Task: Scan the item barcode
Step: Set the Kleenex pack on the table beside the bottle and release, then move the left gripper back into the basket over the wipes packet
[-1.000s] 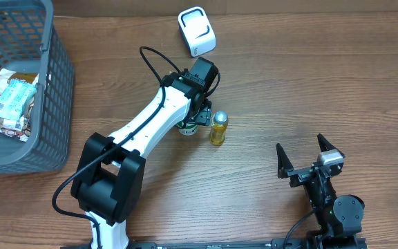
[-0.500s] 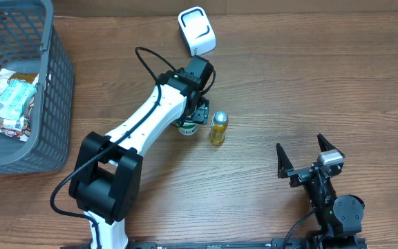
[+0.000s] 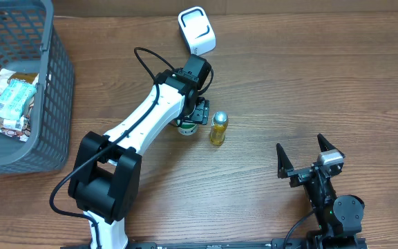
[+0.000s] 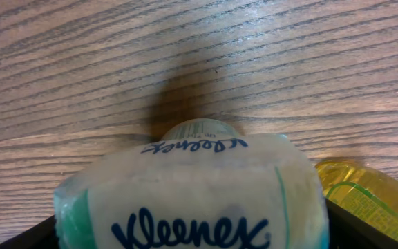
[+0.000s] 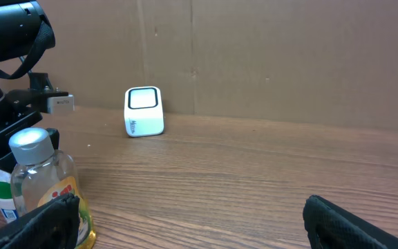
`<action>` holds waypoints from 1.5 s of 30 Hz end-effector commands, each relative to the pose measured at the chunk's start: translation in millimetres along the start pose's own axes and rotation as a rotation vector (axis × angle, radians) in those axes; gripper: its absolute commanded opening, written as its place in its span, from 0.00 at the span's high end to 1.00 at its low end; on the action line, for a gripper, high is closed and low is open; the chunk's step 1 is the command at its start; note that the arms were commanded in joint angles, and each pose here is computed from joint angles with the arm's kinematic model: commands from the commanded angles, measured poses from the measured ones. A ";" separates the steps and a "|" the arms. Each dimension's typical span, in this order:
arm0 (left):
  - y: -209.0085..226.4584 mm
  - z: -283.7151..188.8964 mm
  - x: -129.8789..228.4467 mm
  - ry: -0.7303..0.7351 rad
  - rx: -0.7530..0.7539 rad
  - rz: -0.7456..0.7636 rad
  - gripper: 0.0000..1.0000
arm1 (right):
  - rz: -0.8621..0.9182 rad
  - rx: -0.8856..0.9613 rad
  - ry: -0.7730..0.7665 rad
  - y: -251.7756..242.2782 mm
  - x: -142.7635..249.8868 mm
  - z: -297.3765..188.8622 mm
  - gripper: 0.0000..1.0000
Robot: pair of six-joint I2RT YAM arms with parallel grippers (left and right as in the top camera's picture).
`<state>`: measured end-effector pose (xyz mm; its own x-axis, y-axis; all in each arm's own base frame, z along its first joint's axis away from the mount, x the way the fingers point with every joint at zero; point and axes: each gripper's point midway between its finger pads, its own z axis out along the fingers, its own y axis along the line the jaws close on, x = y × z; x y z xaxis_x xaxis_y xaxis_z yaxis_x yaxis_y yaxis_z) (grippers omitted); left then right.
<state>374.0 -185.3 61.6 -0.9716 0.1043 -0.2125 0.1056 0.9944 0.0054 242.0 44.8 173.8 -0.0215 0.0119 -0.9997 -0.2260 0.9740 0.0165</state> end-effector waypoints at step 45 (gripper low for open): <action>158.8 -319.5 -30.6 -0.758 -0.748 0.024 0.96 | -0.003 0.013 0.006 -2.8 4.0 0.5 0.00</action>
<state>362.2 -53.0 345.8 -0.5831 0.2965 -0.7564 -0.1676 0.8671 0.4692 242.0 44.8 173.8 -0.0215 0.0119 -0.9997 -0.2260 0.9740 0.0165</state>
